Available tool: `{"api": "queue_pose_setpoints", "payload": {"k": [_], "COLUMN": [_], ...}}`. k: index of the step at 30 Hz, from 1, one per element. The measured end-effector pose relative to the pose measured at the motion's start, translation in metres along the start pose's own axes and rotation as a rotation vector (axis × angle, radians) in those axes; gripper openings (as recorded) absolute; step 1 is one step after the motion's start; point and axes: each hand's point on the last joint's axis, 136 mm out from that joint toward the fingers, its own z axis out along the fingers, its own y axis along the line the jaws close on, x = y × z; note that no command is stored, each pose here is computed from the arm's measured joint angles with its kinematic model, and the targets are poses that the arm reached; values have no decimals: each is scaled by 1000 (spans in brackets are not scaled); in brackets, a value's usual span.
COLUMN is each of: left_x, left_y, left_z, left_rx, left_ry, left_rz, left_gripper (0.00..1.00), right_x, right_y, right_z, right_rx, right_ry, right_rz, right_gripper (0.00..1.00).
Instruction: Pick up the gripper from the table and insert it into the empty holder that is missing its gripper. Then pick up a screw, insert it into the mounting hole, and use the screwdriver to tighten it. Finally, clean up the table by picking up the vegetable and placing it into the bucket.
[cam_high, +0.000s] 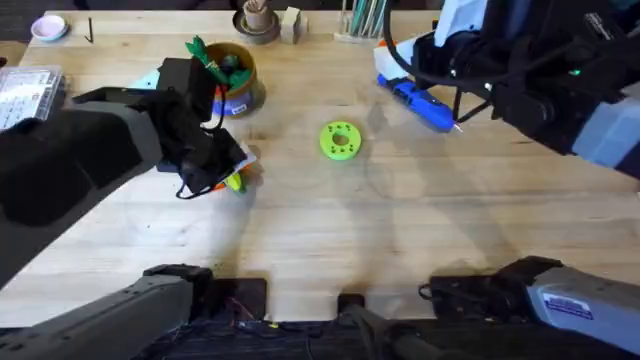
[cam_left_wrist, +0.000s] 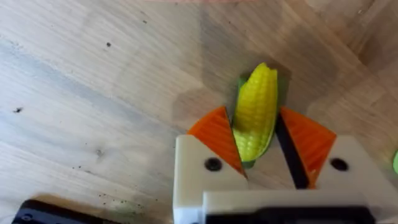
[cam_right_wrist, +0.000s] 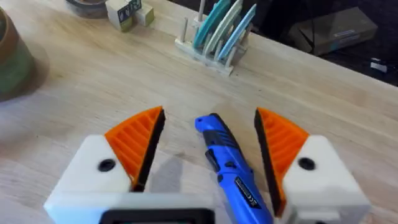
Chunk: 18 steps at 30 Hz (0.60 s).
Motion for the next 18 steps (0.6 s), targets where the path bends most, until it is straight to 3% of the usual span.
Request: {"api": "queue_pose_setpoints", "payload": {"k": [9, 18], "left_x": [-1, 0], "left_y": [-1, 0], "left_z": [0, -2], "left_rx": [2, -3], "left_ry": [-2, 2], "left_rz": [-4, -6], "left_gripper": [214, 187], "right_x": [0, 0], "right_y": [0, 0], "right_z": [0, 0], "right_rx": [0, 0], "right_ry": [0, 0], "right_rz": [0, 0], "right_gripper": [913, 913]}}
